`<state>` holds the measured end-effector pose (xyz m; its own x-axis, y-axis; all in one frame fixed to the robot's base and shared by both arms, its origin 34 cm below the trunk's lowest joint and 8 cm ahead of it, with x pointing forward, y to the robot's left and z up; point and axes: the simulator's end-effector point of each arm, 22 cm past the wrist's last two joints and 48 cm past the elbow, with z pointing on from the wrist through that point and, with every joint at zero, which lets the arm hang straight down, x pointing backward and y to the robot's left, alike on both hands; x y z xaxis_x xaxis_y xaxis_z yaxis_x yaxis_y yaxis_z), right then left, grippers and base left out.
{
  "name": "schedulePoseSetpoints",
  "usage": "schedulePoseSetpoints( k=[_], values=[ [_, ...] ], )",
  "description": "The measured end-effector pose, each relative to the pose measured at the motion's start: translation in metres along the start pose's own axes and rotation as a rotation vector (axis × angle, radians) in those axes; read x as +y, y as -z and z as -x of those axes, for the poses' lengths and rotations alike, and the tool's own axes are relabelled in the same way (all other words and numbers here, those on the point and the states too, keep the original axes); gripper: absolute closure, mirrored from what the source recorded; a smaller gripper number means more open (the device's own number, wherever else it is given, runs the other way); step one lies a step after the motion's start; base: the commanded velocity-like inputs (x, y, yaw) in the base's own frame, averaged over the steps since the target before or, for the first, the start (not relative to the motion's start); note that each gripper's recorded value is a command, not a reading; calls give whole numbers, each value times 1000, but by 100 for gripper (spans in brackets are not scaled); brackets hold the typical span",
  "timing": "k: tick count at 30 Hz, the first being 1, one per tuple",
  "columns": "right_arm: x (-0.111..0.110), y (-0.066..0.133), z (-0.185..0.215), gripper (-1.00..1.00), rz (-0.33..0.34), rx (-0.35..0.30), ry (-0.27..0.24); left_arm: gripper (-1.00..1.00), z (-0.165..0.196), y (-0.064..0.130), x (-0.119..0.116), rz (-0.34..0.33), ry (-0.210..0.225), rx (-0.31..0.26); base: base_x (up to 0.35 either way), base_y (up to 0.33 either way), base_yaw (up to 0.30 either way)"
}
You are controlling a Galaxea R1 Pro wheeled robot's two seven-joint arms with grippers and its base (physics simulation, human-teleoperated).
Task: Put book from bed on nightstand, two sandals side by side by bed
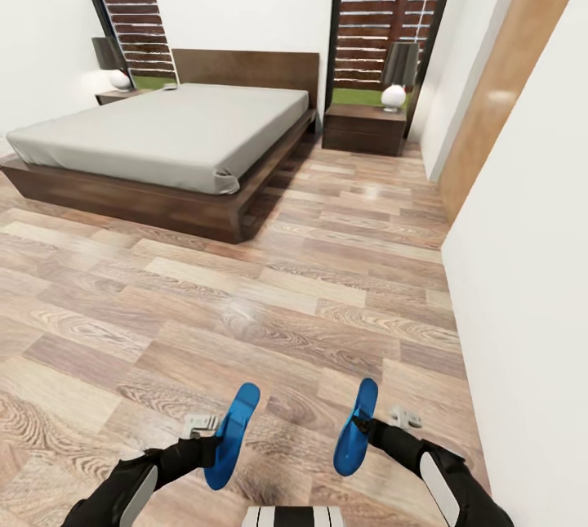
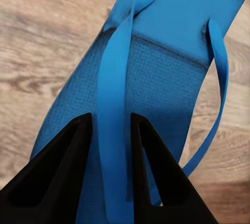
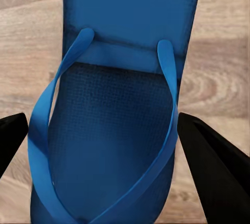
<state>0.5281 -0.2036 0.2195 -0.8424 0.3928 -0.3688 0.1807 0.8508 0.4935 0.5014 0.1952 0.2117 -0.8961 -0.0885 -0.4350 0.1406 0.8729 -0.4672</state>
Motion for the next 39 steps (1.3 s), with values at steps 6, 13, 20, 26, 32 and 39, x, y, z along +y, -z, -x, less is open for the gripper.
schedulePoseSetpoints(
  k=[6, 13, 20, 26, 32, 39],
  values=[
    [-5, 2, -19, 100, -34, 54, 87, 100, 9, 6, -2, -2, -10, -28, 0, 0, 0],
    [-4, 5, -17, 100, -44, 58, 130, 100, 14, 8, -6, 0, -16, -39, 0, 0, 0],
    [-8, 5, -27, 100, -50, 79, 120, 100, -3, 7, -3, 6, 5, -7, 0, 0, 0],
    [-8, 8, -32, 100, -55, 89, 116, 100, -2, 10, -5, 4, 7, -9, 0, 0, 0],
    [-30, 14, -90, 100, -95, 198, 60, 100, -9, 9, -18, -13, 21, 0, 0, 0, 0],
    [-28, 22, -88, 100, -95, 197, 61, 100, -5, 11, -31, -24, 20, -13, 0, 0, 0]
  ],
)
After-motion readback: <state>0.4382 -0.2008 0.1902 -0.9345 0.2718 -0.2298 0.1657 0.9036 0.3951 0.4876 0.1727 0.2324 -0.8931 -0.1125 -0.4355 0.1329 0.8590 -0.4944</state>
